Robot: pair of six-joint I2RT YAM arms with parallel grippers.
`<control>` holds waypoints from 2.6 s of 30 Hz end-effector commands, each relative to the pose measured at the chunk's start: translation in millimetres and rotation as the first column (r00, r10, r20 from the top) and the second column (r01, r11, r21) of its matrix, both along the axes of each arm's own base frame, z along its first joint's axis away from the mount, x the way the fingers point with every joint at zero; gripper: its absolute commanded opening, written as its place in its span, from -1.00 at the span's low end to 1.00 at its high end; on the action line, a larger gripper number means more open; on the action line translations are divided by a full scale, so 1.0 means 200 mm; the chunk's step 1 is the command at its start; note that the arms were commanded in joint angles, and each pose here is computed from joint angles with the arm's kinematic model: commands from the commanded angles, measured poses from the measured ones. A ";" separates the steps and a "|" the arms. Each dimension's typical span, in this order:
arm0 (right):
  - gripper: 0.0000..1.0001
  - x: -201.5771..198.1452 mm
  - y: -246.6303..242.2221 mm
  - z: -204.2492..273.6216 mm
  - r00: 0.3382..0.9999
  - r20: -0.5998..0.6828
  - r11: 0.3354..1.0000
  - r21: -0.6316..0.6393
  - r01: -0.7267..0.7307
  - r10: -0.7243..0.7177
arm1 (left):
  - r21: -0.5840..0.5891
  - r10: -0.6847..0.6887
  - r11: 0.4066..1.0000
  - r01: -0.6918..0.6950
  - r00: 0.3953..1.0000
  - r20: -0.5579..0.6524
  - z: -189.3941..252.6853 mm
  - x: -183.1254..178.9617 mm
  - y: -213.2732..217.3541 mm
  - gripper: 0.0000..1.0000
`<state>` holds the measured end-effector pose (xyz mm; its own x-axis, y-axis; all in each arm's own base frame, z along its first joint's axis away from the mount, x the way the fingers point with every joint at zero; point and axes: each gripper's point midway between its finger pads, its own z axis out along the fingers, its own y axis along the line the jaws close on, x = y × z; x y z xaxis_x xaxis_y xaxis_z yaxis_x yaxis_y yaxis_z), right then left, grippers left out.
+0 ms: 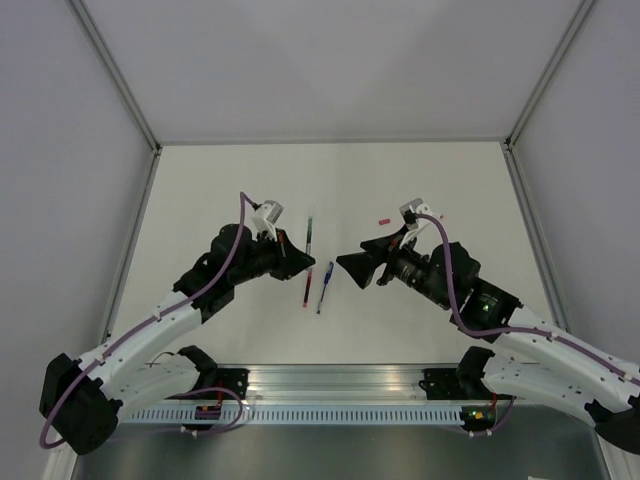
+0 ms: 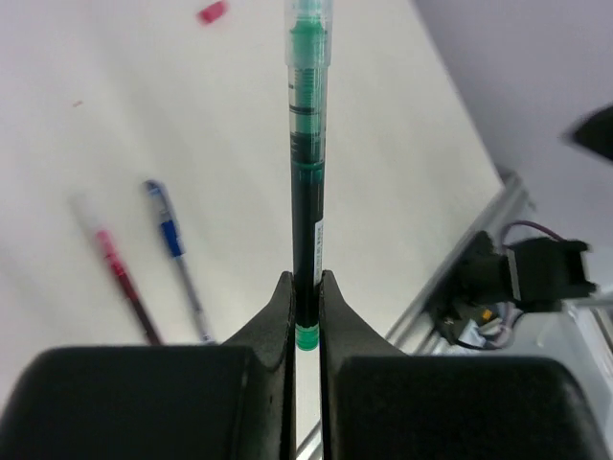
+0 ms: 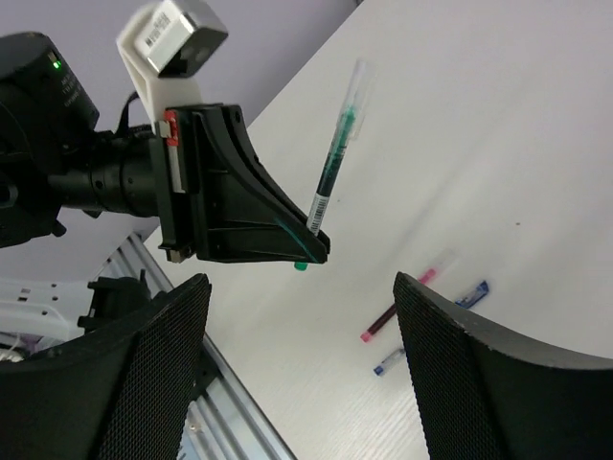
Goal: Insert the pens into the pen caps
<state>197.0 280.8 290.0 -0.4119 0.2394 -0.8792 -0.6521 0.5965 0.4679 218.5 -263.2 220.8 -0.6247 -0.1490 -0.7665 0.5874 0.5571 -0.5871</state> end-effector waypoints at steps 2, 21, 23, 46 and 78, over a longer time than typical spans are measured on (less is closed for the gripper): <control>0.69 0.04 -0.18 0.02 0.989 0.056 0.989 -0.048 0.138 -0.135 | 0.274 0.282 0.933 -0.235 0.948 -0.145 -0.41 0.07 0.24 -0.95; 0.72 -0.04 -0.29 0.06 0.985 0.119 0.991 -0.032 0.133 -0.128 | 0.560 0.474 0.794 -0.237 0.818 -0.326 -1.04 -0.04 0.42 -0.95; 0.72 -0.05 -0.30 0.07 0.984 0.124 0.991 -0.030 0.133 -0.128 | 0.596 0.484 0.774 -0.212 0.806 -0.342 -1.10 -0.06 0.44 -0.95; 0.69 0.06 -0.38 0.02 0.956 0.140 0.955 -0.116 0.273 -0.256 | 0.432 0.383 0.873 -0.228 0.868 -0.316 -0.71 -0.03 0.33 0.32; 0.62 1.42 -1.06 -0.92 0.929 -0.208 0.669 -0.741 0.056 -0.308 | 0.130 0.308 0.943 -0.308 0.951 0.019 -0.23 0.11 0.27 0.88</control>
<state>481.3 52.0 138.7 -0.6739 -0.2050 -0.7098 -0.2664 0.9635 -0.0254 235.6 -213.3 151.3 -0.6487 -0.1793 -0.7396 0.3410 0.8003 -0.4932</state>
